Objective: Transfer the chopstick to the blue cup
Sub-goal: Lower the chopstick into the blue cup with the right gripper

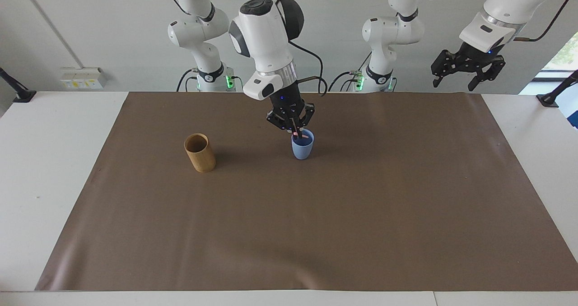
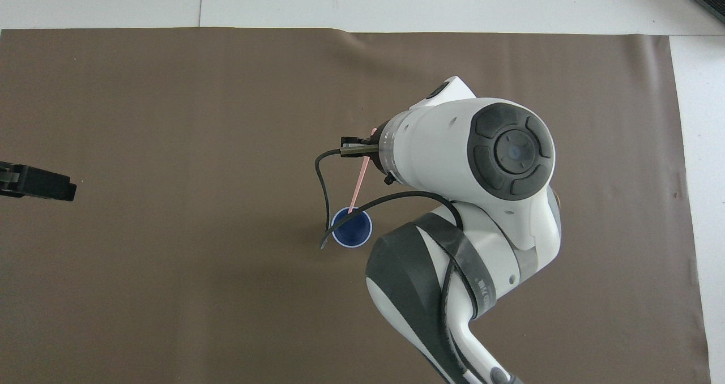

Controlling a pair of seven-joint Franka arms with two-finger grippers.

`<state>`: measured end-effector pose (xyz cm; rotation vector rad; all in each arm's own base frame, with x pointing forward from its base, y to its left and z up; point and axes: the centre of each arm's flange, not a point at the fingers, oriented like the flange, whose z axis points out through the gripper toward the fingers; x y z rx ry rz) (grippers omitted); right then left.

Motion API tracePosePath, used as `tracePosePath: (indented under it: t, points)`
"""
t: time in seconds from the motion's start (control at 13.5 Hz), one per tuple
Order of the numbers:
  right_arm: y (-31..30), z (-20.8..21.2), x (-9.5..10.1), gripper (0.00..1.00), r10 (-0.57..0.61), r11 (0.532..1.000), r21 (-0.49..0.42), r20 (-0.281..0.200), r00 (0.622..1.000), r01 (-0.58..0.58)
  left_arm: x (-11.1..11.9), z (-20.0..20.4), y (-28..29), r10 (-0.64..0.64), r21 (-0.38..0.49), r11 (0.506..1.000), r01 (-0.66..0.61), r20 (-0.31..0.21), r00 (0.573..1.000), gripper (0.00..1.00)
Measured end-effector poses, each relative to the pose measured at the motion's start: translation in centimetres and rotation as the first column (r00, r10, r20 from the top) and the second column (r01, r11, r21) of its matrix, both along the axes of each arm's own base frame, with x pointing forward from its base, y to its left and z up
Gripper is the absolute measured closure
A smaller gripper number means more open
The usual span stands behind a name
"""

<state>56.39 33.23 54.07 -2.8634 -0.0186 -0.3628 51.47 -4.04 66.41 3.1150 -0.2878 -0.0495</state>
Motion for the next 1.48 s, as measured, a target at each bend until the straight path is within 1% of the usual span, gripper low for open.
tracePosePath:
  t: [0.3,0.44,0.67,0.74,0.81,0.89,0.96,1.03,1.11,1.4,1.48]
  points:
    - [0.3,-1.3,-0.4,0.92,0.024,1.000,-0.016,-0.017,1.000,-0.024,0.0,0.0,0.0,0.000,0.000,1.000,0.000,0.000,1.000,0.00]
    - [1.2,-2.3,-1.0,0.92,0.039,0.999,-0.022,-0.028,0.999,-0.040,0.0,0.0,0.0,0.001,0.000,1.000,-0.001,0.000,1.000,0.00]
    - [2.6,-4.8,-2.1,0.92,0.062,0.998,-0.024,-0.026,0.998,-0.062,0.0,0.0,0.0,0.001,0.000,1.000,-0.001,0.000,1.000,0.00]
    - [2.6,-5.3,-2.2,0.89,0.064,0.998,-0.026,-0.029,0.998,-0.064,0.0,0.0,0.0,0.001,0.000,1.000,-0.001,0.000,1.000,0.00]
    - [2.4,-5.7,-2.3,0.89,0.066,0.997,-0.030,-0.033,0.997,-0.067,0.0,0.0,0.0,0.001,0.000,1.000,-0.001,0.000,1.000,0.00]
    - [2.3,-5.9,-2.2,0.85,0.077,0.996,-0.036,-0.032,0.997,-0.078,0.0,0.0,0.0,0.001,0.000,1.000,-0.001,0.000,1.000,0.00]
    - [2.1,-6.2,-2.2,0.85,0.089,0.995,-0.038,-0.023,0.996,-0.090,0.0,0.0,0.0,0.001,0.000,1.000,-0.001,0.000,1.000,0.00]
    - [2.0,-6.6,-2.1,0.78,0.097,0.995,-0.036,-0.009,0.995,-0.097,0.0,0.0,0.0,0.001,0.000,1.000,-0.001,-0.001,1.000,0.00]
    - [2.0,-7.0,-2.1,0.69,0.100,0.994,-0.034,0.001,0.995,-0.100,0.0,0.0,0.0,0.001,0.000,1.000,-0.001,-0.001,1.000,0.00]
    - [2.1,-7.4,-2.3,0.30,0.103,0.994,-0.031,0.010,0.995,-0.102,0.0,0.0,0.0,0.001,0.000,1.000,-0.001,-0.001,1.000,0.00]
    - [2.1,-7.4,-2.3,0.17,0.103,0.994,-0.030,0.014,0.995,-0.102,0.0,0.0,0.0,0.001,0.000,1.000,-0.001,-0.001,1.000,0.00]
